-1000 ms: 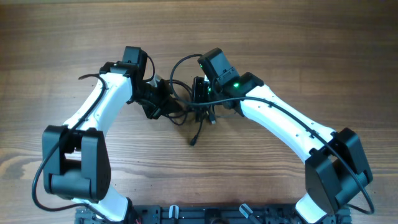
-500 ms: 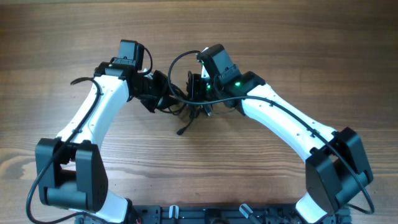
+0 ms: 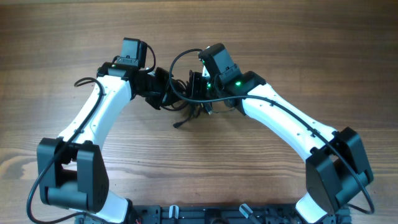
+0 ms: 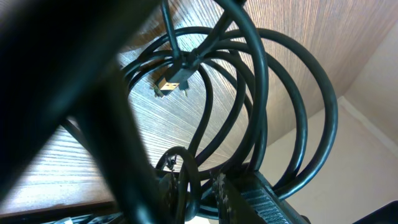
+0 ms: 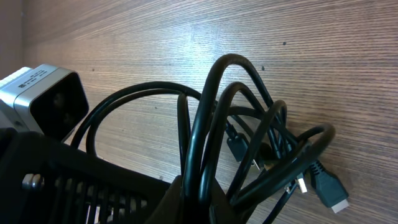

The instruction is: Untangle cables

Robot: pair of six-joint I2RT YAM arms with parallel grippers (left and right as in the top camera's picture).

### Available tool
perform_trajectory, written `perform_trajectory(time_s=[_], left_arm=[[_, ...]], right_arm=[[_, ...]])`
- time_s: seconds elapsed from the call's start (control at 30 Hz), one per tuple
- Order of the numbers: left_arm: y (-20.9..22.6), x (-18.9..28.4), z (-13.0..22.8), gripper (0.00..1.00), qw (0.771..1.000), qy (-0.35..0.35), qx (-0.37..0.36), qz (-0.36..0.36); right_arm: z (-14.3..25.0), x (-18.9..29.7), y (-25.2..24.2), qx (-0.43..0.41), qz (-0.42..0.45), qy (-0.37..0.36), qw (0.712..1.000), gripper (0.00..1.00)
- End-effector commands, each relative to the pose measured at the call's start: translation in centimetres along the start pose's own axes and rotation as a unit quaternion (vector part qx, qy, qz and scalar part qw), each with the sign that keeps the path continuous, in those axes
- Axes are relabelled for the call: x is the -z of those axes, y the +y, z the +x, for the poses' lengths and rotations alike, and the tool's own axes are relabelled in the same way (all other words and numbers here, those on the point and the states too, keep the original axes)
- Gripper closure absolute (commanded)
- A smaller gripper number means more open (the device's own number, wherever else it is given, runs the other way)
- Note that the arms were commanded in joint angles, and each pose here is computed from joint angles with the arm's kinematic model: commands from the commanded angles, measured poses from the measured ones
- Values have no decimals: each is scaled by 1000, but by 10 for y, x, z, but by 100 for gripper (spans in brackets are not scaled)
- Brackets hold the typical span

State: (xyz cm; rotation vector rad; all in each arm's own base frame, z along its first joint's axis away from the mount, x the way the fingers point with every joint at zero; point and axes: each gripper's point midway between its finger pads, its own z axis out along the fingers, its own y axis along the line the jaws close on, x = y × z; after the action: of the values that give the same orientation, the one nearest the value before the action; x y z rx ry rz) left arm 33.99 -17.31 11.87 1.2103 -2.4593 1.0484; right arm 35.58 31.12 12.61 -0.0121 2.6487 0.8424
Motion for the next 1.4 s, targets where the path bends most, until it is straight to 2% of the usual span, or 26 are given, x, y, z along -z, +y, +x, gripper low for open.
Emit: perform_trajectory(time_s=[0.0,0.37,0.47,0.63,0.77,1.1,1.37], left_arm=[[-13,4,12,79,999,10,-50,17],[-15,5,15,79,992,18,-123,25],[-27,12,17,79,988,20,-145,52],[-47,31,23,76,979,-7,-184,92],[-51,47,18,70,975,-60,-193,93],[-38,49,16,67,983,-75,-154,65],[-1,28,31,64,992,-57,-108,-19]], right_arm=[[1,-7,-8,-6,17,-2,1000,96],[-8,-3,-35,-21,90,-36,995,96],[-10,-3,-36,-18,93,-40,995,95],[-10,-3,-36,-17,93,-40,995,94],[-10,-3,-36,-17,93,-40,995,93],[-9,-4,-31,-17,80,-37,996,92],[-3,-5,-20,-73,42,-13,996,93]])
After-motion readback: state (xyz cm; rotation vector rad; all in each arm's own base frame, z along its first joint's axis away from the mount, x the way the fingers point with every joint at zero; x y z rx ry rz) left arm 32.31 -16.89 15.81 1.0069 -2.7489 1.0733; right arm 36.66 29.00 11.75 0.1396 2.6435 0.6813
